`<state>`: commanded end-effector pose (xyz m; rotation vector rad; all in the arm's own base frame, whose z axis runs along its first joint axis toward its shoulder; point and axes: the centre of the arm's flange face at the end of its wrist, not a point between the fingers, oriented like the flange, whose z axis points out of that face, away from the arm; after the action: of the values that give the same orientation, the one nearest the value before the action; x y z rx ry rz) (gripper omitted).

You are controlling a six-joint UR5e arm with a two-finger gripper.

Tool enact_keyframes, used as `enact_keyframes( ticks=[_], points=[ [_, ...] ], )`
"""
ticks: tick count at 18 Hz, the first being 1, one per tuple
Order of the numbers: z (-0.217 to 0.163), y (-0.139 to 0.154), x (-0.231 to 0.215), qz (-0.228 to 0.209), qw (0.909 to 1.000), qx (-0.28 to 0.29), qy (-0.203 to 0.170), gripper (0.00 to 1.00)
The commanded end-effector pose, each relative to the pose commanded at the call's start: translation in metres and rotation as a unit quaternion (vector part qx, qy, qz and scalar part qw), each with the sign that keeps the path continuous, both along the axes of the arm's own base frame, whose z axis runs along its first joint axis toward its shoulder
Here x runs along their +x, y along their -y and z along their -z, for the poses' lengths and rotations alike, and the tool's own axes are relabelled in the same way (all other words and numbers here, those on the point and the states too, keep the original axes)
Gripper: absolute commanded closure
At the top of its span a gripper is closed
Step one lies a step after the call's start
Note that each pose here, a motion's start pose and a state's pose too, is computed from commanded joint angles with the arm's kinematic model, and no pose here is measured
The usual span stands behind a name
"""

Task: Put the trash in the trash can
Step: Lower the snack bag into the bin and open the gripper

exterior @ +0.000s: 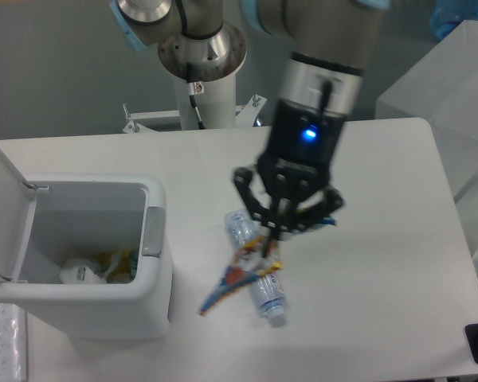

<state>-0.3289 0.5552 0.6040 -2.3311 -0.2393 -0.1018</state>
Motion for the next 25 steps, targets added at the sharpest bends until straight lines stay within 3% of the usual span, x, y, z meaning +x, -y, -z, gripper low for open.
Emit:
enact_keyframes(
  ticks=[8, 17, 19, 21, 23, 25],
  points=[
    [-0.032, -0.019, 0.092, 0.047, 0.9987, 0.018, 0.001, 1.0],
    [-0.002, -0.032, 0.135, 0.076, 0.9967, -0.005, 0.027, 1.0],
    [0.0, -0.031, 0.141, 0.082, 0.9963, -0.007, 0.026, 0.79],
    [0.001, -0.031, 0.144, 0.088, 0.9959, -0.007, 0.023, 0.47],
    [0.0, -0.032, 0.145, 0.09, 0.9958, -0.006, 0.019, 0.0],
    [0.002, -0.03, 0.146, 0.09, 0.9958, -0.008, 0.018, 0.0]
  ],
)
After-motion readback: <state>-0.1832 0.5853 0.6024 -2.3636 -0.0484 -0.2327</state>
